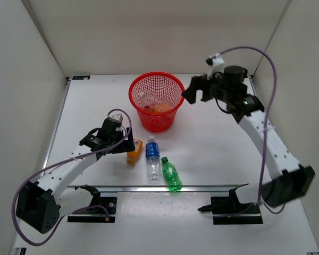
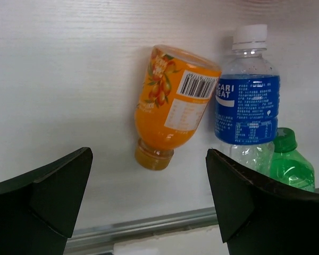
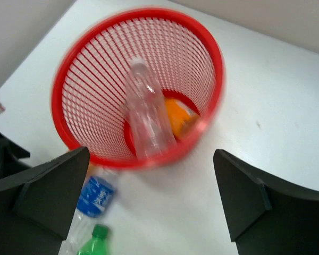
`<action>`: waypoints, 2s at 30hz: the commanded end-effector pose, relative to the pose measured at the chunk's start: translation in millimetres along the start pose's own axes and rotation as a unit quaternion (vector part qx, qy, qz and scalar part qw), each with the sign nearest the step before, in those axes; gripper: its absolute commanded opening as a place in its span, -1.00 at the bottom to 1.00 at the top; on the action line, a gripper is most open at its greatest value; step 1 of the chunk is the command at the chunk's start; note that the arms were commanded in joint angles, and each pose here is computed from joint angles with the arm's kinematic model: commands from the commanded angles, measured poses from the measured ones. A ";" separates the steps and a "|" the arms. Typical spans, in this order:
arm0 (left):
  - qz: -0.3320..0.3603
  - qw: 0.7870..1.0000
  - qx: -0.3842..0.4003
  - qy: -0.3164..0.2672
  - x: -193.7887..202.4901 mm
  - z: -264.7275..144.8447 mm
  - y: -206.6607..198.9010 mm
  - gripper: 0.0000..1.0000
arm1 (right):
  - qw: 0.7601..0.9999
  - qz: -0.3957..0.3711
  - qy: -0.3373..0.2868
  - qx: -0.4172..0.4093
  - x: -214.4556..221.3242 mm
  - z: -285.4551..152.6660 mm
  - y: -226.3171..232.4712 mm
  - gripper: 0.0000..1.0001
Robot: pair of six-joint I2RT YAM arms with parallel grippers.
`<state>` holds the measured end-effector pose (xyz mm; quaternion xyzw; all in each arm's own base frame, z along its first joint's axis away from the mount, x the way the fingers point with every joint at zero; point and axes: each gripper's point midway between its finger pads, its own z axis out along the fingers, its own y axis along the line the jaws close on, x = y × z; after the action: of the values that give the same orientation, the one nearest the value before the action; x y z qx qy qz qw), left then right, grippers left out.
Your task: Put the plastic bottles in the bin
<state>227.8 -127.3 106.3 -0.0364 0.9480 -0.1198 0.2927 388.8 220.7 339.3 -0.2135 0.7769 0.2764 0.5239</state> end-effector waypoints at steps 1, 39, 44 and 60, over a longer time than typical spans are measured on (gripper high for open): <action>0.028 0.998 0.045 -0.045 -30.5 7.6 -26.1 0.98 | 0.996 0.053 -0.008 0.066 27.7 -57.0 -19.4 0.98; 0.021 0.944 0.102 -0.314 -281.4 -56.7 -183.3 0.42 | 0.977 0.157 0.138 0.034 247.8 -117.2 31.8 0.98; 0.037 0.954 0.089 -0.283 -284.2 -36.4 -193.0 0.98 | 0.982 0.102 0.157 0.014 246.2 -107.9 48.1 0.98; -0.018 0.979 0.033 -0.202 -130.3 -92.5 -55.8 0.98 | 0.966 -0.031 0.244 -0.079 298.3 -55.6 115.1 0.92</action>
<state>308.0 -160.5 334.3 -0.0601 0.8050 -0.1913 0.5584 154.3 242.3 90.5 -0.3270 0.8684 0.2634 0.2637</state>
